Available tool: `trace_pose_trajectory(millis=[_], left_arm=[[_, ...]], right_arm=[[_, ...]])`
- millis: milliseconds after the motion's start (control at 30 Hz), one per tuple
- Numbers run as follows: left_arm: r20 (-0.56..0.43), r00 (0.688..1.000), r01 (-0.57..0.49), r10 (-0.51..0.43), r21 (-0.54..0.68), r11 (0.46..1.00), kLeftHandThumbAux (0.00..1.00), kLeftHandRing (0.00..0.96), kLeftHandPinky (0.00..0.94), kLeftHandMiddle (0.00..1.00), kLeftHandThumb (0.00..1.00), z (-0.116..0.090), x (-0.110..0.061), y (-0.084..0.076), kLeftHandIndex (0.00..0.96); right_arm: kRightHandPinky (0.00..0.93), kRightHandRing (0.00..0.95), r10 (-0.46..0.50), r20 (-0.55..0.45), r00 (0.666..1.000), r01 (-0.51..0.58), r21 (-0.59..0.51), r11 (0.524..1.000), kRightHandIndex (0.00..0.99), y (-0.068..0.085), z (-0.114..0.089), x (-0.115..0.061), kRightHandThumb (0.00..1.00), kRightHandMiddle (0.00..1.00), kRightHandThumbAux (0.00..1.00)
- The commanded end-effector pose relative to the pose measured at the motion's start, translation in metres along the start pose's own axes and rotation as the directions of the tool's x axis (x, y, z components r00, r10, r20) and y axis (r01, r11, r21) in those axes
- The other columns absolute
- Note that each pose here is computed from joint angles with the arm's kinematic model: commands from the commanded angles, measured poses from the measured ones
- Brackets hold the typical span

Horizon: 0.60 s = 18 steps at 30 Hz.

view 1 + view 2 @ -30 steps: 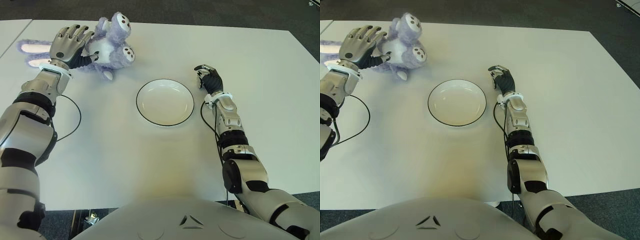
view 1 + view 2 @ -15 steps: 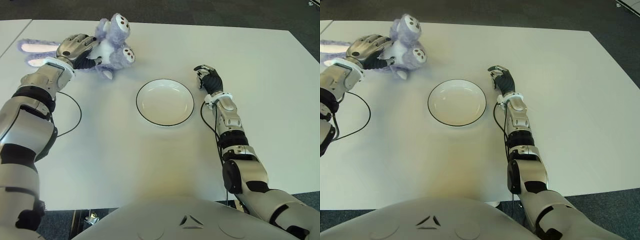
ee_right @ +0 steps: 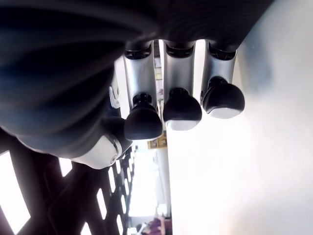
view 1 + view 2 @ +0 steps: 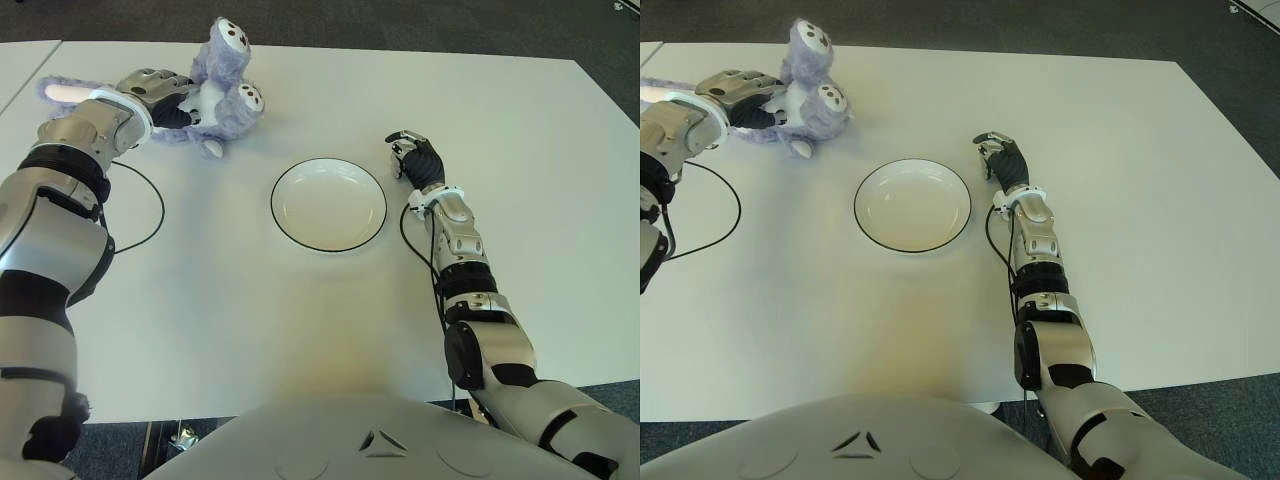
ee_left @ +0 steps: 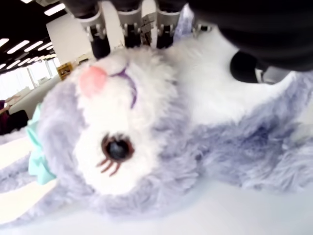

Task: Put the doll into the plate.

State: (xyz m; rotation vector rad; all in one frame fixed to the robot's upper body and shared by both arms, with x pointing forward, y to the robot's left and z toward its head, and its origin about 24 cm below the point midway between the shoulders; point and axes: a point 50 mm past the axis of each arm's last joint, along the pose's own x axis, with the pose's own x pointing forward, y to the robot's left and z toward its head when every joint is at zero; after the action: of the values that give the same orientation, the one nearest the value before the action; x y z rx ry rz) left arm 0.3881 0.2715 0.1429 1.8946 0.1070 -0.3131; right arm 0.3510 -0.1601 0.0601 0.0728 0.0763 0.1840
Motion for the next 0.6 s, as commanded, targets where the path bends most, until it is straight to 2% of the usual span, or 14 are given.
trace_pose_trajectory(millis=[33,400,600], left_arm=[[0.008,0.993,0.117,-0.117,-0.013,0.993,0.132,0.0,0.0,0.0,0.67,0.009,0.001,-0.023,0.0],[-0.016,0.994,0.106,-0.107,-0.052,0.993,0.132,0.0,0.0,0.0,0.653,0.01,0.002,-0.028,0.0],[-0.041,0.998,0.041,-0.045,-0.099,0.994,0.13,0.0,0.0,0.0,0.616,0.012,0.002,-0.034,0.0]], right_arm=[[0.864,0.864,-0.003,-0.162,0.987,0.012,0.051,0.999,0.439,0.0,-0.037,-0.013,0.7,0.87,0.722],[0.867,0.869,0.009,-0.168,0.986,0.001,0.057,0.998,0.439,0.0,-0.036,-0.014,0.701,0.875,0.722],[0.867,0.87,0.017,-0.174,0.985,-0.007,0.056,0.998,0.439,0.0,-0.036,-0.015,0.701,0.876,0.722]])
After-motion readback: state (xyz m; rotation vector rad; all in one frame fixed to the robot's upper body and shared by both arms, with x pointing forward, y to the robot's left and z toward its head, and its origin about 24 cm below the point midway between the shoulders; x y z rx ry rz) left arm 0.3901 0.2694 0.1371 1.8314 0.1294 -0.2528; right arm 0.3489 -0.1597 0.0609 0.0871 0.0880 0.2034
